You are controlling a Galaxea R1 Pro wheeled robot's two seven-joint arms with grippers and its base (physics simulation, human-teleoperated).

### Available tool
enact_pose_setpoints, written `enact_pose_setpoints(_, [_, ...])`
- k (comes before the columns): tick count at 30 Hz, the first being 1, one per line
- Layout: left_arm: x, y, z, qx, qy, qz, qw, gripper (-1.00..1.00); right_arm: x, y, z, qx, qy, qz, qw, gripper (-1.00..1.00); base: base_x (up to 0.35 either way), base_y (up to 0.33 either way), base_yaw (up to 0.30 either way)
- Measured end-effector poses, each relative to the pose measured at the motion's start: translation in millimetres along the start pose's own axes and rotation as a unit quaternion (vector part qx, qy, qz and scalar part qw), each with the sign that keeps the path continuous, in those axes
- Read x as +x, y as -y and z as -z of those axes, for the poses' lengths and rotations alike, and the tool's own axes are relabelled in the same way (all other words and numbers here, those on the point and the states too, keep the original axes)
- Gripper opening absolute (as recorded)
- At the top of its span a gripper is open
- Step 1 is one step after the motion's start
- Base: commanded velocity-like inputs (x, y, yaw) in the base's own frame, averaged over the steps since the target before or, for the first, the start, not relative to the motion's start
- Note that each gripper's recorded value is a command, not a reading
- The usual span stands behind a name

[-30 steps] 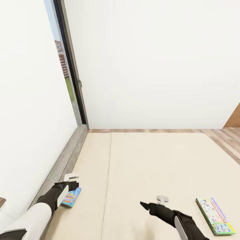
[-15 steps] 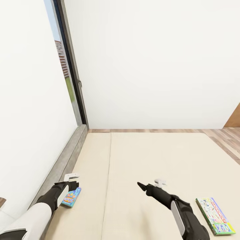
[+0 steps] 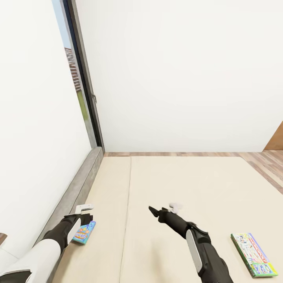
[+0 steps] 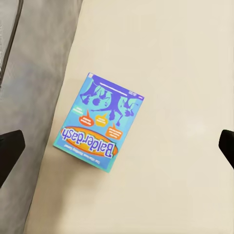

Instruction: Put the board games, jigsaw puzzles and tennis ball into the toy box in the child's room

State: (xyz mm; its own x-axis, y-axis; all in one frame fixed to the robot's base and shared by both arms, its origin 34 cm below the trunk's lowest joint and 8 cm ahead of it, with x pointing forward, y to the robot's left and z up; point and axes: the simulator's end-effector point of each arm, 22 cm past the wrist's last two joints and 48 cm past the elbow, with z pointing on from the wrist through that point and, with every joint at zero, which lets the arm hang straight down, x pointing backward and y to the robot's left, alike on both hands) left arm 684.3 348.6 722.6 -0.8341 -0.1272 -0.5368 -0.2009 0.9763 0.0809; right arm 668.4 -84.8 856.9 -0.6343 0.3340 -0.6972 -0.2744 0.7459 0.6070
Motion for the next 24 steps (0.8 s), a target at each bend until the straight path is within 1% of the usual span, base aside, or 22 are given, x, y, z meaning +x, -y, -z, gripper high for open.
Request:
enact_pose_setpoints(2, [0,0,0.0,0.0,0.0,0.0,1.0,1.0,-2,1,-1.7,0.01,-0.001,0.006,0.9999,1.0,0.0,0.0,0.0])
enact_pose_setpoints(3, [0,-1,0.0,0.0,0.0,0.0,1.0,1.0,-5,2,-3.1,0.02,-0.002,0.013,0.9997,1.0,0.0,0.0,0.0])
enact_pose_setpoints(8, [-1,-1,0.1,0.0,0.001,0.001,1.0,1.0,-6,7,-6.1,0.049,-0.009,0.021,0.9985,1.0,0.0,0.0,0.0])
enact_pose_setpoints(10, [-3,-1,0.6,0.0,0.003,0.001,1.0,1.0,-5,7,-6.4,0.052,-0.014,0.021,0.9983,1.0,0.0,0.0,0.0])
enact_pose_setpoints(13, [-17,-2,3.8,0.002,0.016,0.002,0.9999,1.0,-2,8,-6.5,0.057,-0.024,0.02,0.9979,1.0,0.0,0.0,0.0])
enact_pose_setpoints(16, [-23,-2,5.4,0.003,0.02,0.004,0.9998,1.0,-2,7,-6.4,0.058,-0.025,0.02,0.9978,1.0,0.0,0.0,0.0])
enact_pose_setpoints(19, [-24,-1,6.4,0.004,0.016,0.006,0.9998,1.0,-5,6,-6.2,0.057,-0.023,0.02,0.9979,1.0,0.0,0.0,0.0])
enact_pose_setpoints(24, [-23,0,9.1,0.005,-0.002,0.008,1.0,1.0,-9,3,-5.3,0.054,-0.021,0.021,0.9981,1.0,0.0,0.0,0.0])
